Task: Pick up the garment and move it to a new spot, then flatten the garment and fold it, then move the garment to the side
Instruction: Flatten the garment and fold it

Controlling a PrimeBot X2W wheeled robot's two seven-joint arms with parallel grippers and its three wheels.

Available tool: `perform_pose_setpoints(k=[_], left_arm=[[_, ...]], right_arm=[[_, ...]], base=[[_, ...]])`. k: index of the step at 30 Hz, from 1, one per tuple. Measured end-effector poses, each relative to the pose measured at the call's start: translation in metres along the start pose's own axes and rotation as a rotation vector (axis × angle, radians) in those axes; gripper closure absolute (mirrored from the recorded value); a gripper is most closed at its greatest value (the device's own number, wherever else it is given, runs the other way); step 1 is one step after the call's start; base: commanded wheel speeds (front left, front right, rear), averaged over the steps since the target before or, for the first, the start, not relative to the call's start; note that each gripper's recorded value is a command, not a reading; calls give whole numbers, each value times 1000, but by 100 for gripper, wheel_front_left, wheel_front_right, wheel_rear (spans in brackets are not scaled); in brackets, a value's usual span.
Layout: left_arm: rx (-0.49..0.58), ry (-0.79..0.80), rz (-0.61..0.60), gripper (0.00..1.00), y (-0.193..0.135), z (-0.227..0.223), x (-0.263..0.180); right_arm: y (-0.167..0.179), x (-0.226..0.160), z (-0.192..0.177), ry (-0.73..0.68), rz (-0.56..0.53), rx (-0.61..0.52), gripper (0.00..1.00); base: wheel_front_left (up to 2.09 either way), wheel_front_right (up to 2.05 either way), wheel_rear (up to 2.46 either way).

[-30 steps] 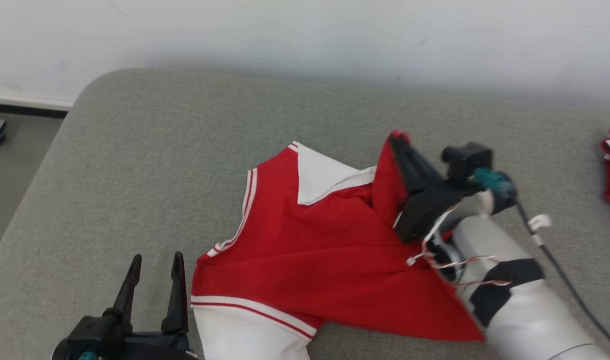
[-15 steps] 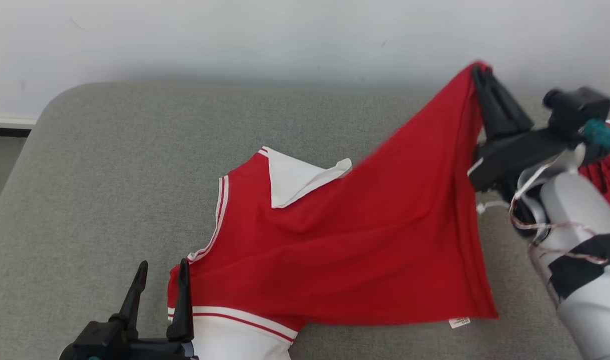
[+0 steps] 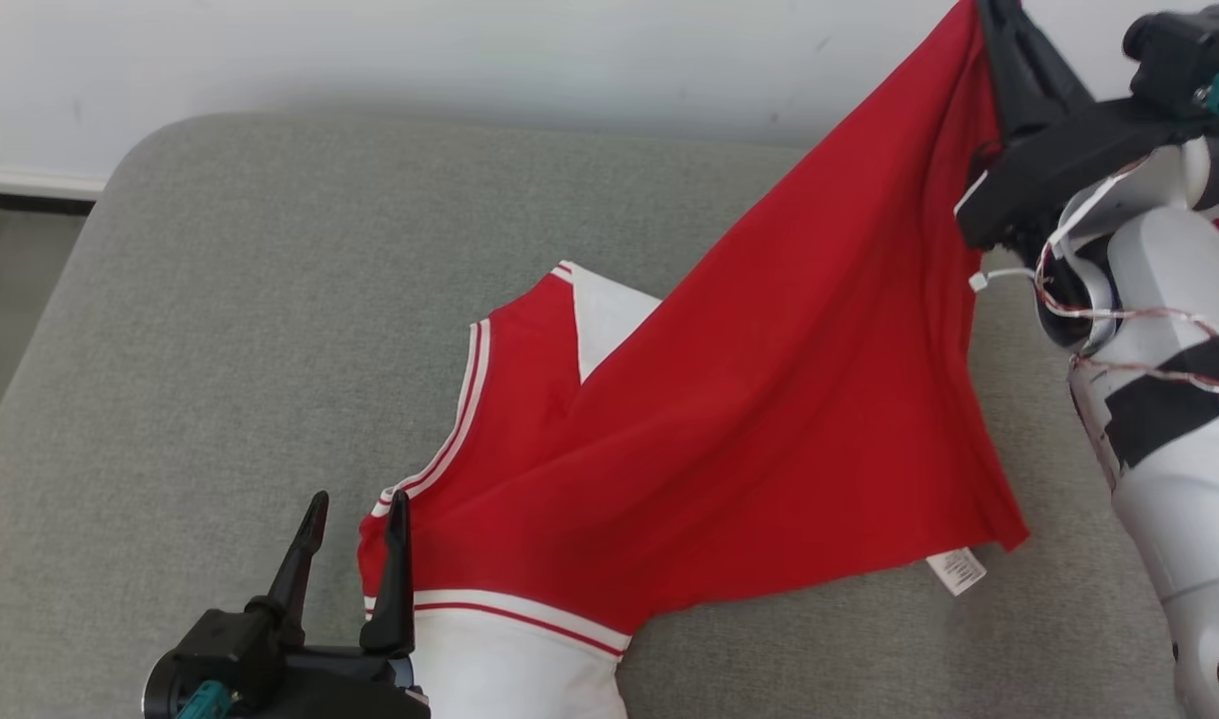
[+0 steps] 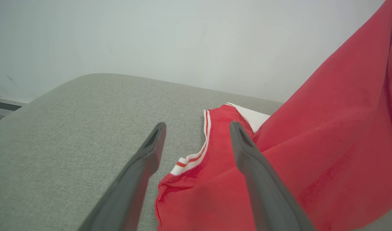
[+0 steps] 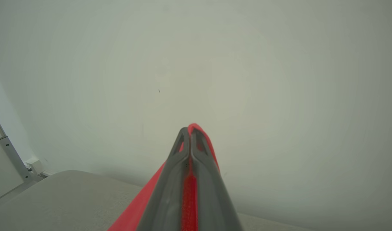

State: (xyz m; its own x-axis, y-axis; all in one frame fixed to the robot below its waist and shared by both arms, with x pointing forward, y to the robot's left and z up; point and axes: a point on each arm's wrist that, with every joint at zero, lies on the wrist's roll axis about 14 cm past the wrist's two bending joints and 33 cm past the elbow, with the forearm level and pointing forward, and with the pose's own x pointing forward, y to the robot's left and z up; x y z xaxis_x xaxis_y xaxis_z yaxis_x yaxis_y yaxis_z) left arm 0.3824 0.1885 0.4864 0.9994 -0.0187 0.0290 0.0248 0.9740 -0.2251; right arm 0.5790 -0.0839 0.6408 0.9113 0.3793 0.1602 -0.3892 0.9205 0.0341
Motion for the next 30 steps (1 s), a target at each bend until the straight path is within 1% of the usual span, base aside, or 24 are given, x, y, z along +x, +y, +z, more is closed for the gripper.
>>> perform_pose_setpoints(k=[3,5,6,7,8,10,14,19,25,27,28,30], left_arm=[[0,5,14,0,5,-1,0],[3,11,24,0,9,-3,-1],[4,16,28,0,10,-4,-1],[4,19,31,0,11,-5,-2],[4,21,35,0,13,-6,-2],[5,25,40,0,15,-7,-2],[5,22,38,0,14,-6,-1],[8,6,24,0,11,-1,1],[28,-18,5,0,7,7,-2],[42,-23,-2,0,5,9,-4],[49,-30,-7,0,4,12,-5],[51,-35,-13,0,2,13,-5]], right_arm=[[-3,13,0,-28,-18,6,100],[-3,19,-12,2,-31,19,100],[-3,20,-24,35,-33,16,92],[-1,19,-39,87,-34,12,0],[1,18,-54,141,-32,9,0],[8,18,-67,175,-17,4,0],[10,13,-74,202,-8,-23,0],[6,-6,-75,180,4,-62,0],[-8,-47,-80,154,-8,-65,0],[-14,-68,-88,167,-18,-66,0],[-22,-92,-100,191,-36,-62,0],[-26,-113,-108,207,-54,-44,0]], base=[[0,0,0],[0,0,0],[0,0,0],[0,0,0],[0,0,0],[0,0,0],[0,0,0],[0,0,0],[0,0,0],[0,0,0],[0,0,0],[0,0,0]])
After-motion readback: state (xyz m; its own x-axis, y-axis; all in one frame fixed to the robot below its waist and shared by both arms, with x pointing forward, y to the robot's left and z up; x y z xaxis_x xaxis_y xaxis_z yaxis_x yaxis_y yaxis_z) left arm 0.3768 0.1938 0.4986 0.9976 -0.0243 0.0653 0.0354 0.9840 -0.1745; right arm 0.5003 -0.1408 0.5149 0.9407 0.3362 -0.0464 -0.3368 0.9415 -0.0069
